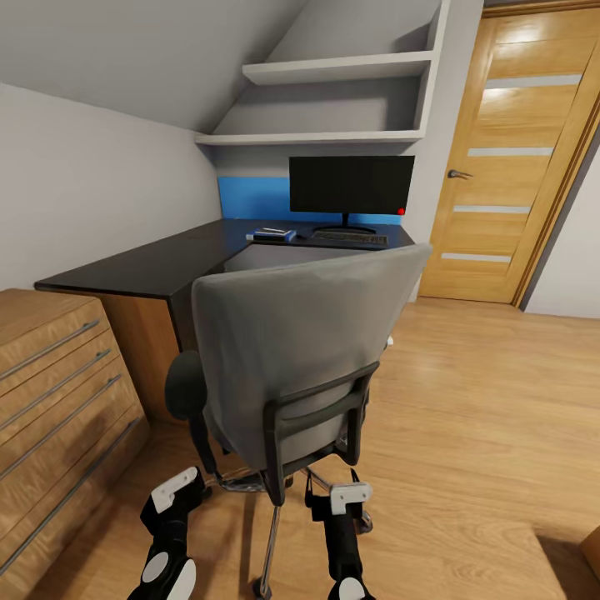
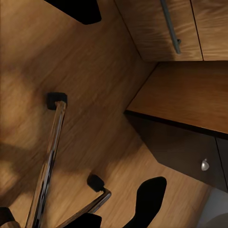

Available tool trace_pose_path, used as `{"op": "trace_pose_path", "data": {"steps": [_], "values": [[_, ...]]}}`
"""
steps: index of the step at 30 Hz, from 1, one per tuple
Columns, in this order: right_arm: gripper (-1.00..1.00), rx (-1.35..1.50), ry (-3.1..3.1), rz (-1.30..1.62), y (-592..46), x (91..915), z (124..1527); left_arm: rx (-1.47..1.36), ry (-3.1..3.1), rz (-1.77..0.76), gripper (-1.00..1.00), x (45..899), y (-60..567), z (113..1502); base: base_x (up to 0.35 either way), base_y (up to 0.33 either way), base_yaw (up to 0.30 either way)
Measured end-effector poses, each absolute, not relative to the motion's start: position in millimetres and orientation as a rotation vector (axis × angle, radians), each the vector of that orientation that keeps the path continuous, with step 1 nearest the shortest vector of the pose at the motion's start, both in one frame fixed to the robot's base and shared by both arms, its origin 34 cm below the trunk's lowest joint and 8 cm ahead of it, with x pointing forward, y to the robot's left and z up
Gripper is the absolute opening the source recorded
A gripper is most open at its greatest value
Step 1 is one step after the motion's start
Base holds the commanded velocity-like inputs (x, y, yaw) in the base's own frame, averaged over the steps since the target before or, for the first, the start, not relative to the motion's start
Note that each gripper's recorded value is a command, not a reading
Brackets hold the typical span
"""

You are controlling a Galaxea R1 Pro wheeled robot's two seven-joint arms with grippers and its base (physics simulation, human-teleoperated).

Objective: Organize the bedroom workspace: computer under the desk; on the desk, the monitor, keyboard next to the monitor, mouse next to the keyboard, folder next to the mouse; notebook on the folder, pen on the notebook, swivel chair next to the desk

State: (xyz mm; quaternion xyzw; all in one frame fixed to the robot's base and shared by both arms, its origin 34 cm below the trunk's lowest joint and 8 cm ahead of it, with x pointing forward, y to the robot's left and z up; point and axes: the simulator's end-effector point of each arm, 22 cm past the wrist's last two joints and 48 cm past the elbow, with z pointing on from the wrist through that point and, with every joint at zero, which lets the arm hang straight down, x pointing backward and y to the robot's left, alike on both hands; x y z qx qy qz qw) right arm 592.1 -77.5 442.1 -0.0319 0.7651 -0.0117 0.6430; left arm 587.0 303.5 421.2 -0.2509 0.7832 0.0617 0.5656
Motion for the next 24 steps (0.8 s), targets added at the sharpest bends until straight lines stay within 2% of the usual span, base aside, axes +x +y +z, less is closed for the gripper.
{"op": "trace_pose_path", "data": {"steps": [12,24], "values": [[1.00,-0.070,1.741,-0.029,-78.1,591.8,442.3,-0.590,1.842,0.145,1.00,586.9,303.5,421.1,0.000,0.000,0.014],[1.00,-0.072,1.741,-0.028,-77.5,591.7,442.3,-0.590,1.843,0.146,1.00,586.7,303.6,420.7,0.000,0.000,0.210]]}}
